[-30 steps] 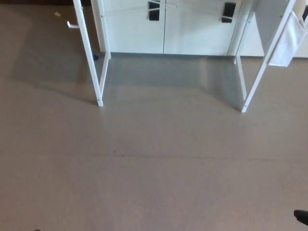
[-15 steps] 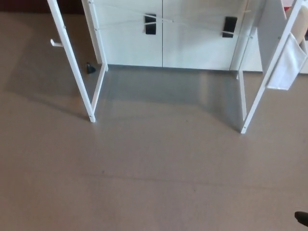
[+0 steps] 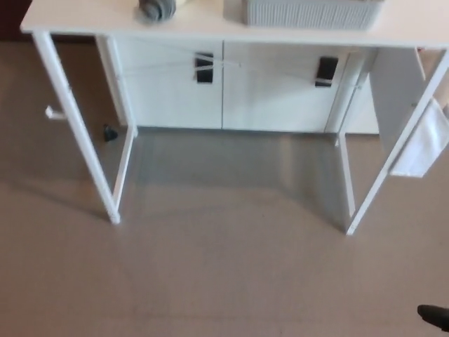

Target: The robot walks towards a desk on which a shovel is kept on the left hand side and a container is kept on the right hand side. The robot picks up the shovel using its left hand and places it in the container.

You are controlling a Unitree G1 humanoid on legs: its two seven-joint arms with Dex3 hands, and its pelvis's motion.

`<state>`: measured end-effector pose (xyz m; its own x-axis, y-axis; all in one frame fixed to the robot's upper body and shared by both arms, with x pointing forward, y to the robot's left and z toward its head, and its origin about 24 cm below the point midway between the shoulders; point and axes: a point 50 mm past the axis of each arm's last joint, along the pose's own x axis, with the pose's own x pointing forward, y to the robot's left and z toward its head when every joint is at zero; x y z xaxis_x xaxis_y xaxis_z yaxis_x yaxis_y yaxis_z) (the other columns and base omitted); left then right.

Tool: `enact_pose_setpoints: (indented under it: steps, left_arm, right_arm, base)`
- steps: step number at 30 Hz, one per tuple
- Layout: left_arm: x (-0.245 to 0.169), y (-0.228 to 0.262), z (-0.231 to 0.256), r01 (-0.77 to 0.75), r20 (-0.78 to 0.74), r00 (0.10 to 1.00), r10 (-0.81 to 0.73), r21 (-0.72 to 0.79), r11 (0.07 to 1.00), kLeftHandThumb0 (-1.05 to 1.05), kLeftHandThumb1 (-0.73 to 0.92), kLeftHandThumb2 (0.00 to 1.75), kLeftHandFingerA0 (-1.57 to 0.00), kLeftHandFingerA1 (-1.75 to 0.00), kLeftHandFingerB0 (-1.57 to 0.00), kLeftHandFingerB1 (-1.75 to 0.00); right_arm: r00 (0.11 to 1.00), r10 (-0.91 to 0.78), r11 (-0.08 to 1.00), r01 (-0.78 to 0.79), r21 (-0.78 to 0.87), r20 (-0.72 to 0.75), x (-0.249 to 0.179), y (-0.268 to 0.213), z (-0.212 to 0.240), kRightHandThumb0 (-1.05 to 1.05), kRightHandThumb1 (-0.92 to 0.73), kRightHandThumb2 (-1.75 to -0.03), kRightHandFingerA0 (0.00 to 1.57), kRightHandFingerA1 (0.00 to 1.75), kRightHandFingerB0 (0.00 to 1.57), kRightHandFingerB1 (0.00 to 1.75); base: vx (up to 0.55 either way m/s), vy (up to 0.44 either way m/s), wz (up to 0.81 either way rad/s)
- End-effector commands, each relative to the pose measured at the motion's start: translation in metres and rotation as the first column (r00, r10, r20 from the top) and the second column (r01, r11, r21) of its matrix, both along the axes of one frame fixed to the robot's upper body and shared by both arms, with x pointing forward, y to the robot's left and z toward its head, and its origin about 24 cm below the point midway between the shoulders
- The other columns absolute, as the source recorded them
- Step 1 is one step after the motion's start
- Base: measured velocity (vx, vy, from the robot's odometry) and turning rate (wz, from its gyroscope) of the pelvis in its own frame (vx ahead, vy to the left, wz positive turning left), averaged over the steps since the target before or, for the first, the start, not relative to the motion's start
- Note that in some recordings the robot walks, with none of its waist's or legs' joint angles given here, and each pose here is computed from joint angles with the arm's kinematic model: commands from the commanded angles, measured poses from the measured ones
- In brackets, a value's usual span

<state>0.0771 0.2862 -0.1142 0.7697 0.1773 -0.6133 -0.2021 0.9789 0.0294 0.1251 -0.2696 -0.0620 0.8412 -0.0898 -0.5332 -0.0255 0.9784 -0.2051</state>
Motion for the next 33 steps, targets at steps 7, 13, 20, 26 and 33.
enact_pose_setpoints:
  steps: [7, 13, 20, 26, 33]
  left_arm:
    - [-0.004, 0.004, 0.003, 0.0, 0.017, 1.0, -0.001, 0.01, 1.0, -0.22, 0.54, 0.56, -0.4, -0.4, -0.34, -0.32]
    - [-0.008, 0.003, 0.003, 0.004, 0.014, 1.0, -0.004, 0.003, 1.0, -0.23, 0.54, 0.56, -0.39, -0.38, -0.33, -0.31]
    - [-0.012, -0.001, 0.002, 0.03, 0.005, 1.0, -0.03, 0.012, 0.999, -0.28, 0.49, 0.62, -0.36, -0.42, -0.34, -0.37]
    - [-0.015, -0.003, 0.002, 0.056, 0.003, 0.998, -0.056, 0.02, 0.998, -0.29, 0.5, 0.63, -0.34, -0.43, -0.32, -0.37]
    - [-0.021, -0.003, 0.001, 0.035, -0.004, 0.999, -0.035, 0.008, 0.999, -0.28, 0.5, 0.62, -0.34, -0.44, -0.33, -0.37]
  right_arm:
    - [1.0, 0.028, 0.998, -0.028, -0.055, 0.001, -0.003, -0.003, 0.002, -0.21, -0.48, -0.54, 0.68, 0.55, 0.51, 0.45]
    - [1.0, 0.025, 0.999, -0.025, -0.045, 0.001, -0.003, -0.003, -0.001, -0.23, -0.47, -0.53, 0.69, 0.57, 0.52, 0.46]
    - [1.0, 0.028, 0.998, -0.028, -0.054, -0.003, -0.003, -0.003, -0.002, -0.23, -0.46, -0.54, 0.69, 0.57, 0.53, 0.46]
    - [0.999, 0.038, 0.996, -0.039, -0.078, -0.014, -0.003, -0.004, -0.005, -0.24, -0.46, -0.53, 0.68, 0.56, 0.52, 0.46]
    - [0.998, 0.064, 0.994, -0.066, -0.082, -0.023, -0.006, -0.001, -0.006, -0.25, -0.48, -0.54, 0.67, 0.56, 0.52, 0.47]
  base:
    - [0.37, -0.121, 0.25]
    - [0.55, -0.173, 0.36]
    - [0.3, -0.02, -0.13]
    - [0.34, 0.23, -0.16]
    - [0.19, 0.111, 0.05]
